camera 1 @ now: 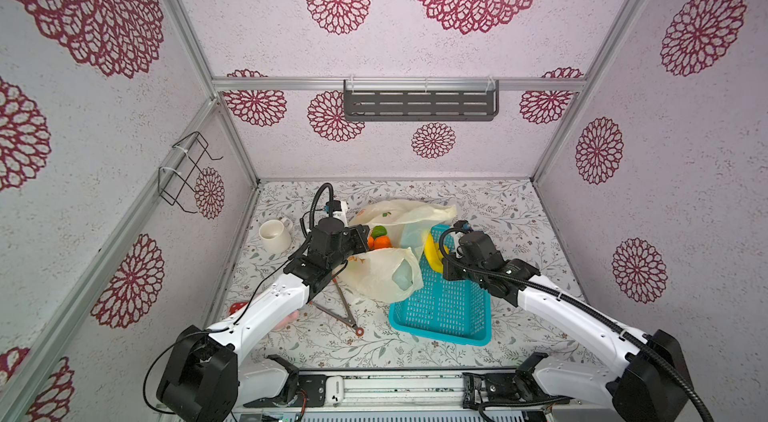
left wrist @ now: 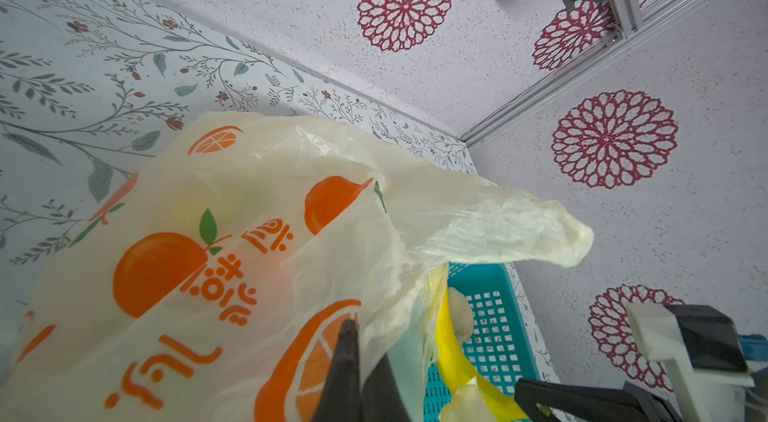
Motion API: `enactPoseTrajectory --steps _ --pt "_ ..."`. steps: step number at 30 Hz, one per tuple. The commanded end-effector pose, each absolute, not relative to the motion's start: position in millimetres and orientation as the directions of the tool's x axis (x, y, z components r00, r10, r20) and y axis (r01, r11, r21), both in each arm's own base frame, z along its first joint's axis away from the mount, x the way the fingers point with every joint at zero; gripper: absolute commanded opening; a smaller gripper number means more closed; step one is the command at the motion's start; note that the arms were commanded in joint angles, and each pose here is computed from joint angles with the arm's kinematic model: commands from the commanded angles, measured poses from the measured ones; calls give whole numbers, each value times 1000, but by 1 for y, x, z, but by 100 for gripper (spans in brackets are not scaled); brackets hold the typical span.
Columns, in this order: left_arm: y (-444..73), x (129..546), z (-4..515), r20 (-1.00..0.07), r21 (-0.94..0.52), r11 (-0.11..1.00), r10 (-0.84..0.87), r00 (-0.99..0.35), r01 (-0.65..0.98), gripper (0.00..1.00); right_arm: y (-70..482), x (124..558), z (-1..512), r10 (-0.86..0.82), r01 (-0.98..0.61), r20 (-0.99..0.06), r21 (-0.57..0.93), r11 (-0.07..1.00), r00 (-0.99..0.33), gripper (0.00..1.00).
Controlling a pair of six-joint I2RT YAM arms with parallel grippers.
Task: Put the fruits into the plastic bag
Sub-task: 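Lower the right gripper into the basket onto the yellow banana, then lift the yellow banana with the right gripper and release it into the bag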
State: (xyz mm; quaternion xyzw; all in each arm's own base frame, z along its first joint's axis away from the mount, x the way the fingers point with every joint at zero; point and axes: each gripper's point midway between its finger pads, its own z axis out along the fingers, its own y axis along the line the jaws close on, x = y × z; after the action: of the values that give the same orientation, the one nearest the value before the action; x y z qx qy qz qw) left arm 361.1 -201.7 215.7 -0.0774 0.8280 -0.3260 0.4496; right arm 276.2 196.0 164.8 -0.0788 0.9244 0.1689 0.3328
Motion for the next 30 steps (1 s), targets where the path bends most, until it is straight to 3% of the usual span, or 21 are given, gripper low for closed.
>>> enactPoseTrajectory --steps 1,16,30 --pt "-209 365 230 -702 -622 759 -429 -568 195 0 188 258 181 -158 -357 -622 210 910 -767 0" --pt "-211 368 233 -712 -612 763 -417 -566 208 0 189 232 227 -400 -582 -551 201 788 -732 0" --pt "-210 368 232 -706 -617 762 -426 -566 196 0 256 326 236 -181 -546 -723 308 779 -667 0"
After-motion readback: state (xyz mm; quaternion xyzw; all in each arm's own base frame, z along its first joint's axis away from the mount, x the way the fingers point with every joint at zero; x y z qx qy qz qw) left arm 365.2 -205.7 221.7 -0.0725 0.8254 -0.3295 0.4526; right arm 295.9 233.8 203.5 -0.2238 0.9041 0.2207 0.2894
